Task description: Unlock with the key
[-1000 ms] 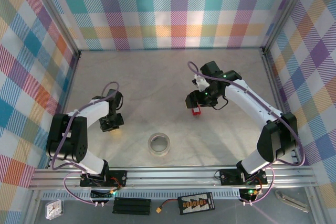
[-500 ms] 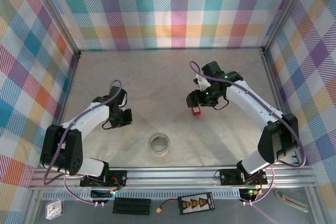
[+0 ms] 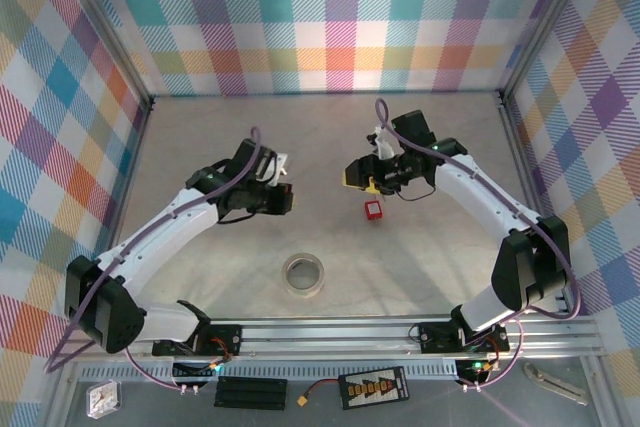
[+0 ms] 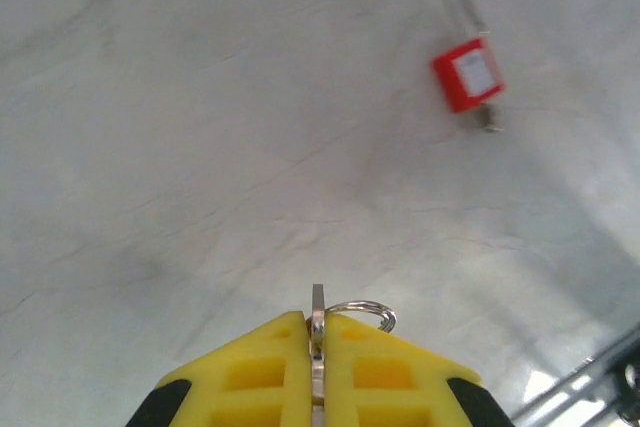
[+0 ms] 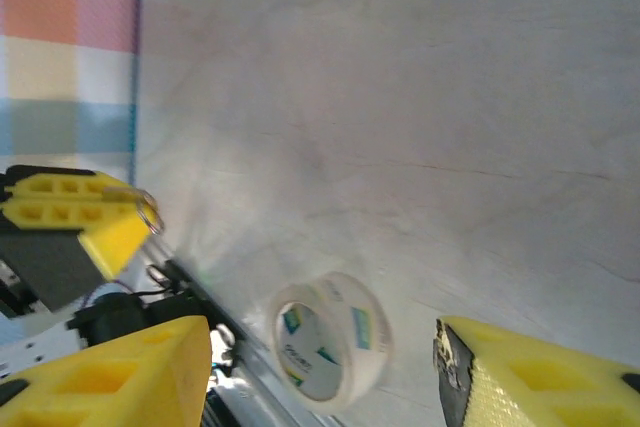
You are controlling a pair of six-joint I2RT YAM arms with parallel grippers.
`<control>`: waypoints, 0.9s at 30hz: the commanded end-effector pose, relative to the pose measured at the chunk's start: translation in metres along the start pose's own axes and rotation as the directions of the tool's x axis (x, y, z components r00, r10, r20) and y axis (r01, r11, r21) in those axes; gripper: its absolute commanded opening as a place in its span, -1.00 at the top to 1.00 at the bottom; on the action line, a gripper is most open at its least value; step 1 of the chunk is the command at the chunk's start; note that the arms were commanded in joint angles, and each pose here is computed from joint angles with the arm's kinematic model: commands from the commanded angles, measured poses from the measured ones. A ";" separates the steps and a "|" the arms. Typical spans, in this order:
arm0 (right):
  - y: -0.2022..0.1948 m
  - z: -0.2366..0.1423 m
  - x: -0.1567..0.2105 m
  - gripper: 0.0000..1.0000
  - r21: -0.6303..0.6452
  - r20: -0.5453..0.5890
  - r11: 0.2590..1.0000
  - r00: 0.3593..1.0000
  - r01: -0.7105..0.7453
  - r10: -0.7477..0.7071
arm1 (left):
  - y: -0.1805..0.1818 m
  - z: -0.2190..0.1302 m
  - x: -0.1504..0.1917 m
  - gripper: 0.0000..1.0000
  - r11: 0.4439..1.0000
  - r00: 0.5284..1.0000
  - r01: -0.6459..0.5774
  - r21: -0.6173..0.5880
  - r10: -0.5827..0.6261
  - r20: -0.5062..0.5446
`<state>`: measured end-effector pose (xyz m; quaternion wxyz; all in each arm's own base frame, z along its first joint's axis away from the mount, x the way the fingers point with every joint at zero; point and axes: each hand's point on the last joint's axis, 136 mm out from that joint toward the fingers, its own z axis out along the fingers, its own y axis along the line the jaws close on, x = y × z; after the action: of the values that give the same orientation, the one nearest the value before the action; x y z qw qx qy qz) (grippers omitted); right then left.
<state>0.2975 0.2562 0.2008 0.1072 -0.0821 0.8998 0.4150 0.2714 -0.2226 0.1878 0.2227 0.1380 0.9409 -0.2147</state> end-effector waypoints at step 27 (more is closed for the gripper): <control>0.022 -0.034 0.041 -0.06 -0.124 0.078 0.992 0.997 0.015 -0.005 | -0.145 -0.007 0.016 0.98 0.759 0.840 -0.510 0.406 0.540 0.045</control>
<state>0.2566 0.2509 0.2243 0.1302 -0.0797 0.8631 0.4814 0.2138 -0.3311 0.2223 0.1954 0.3921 0.8417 -0.3156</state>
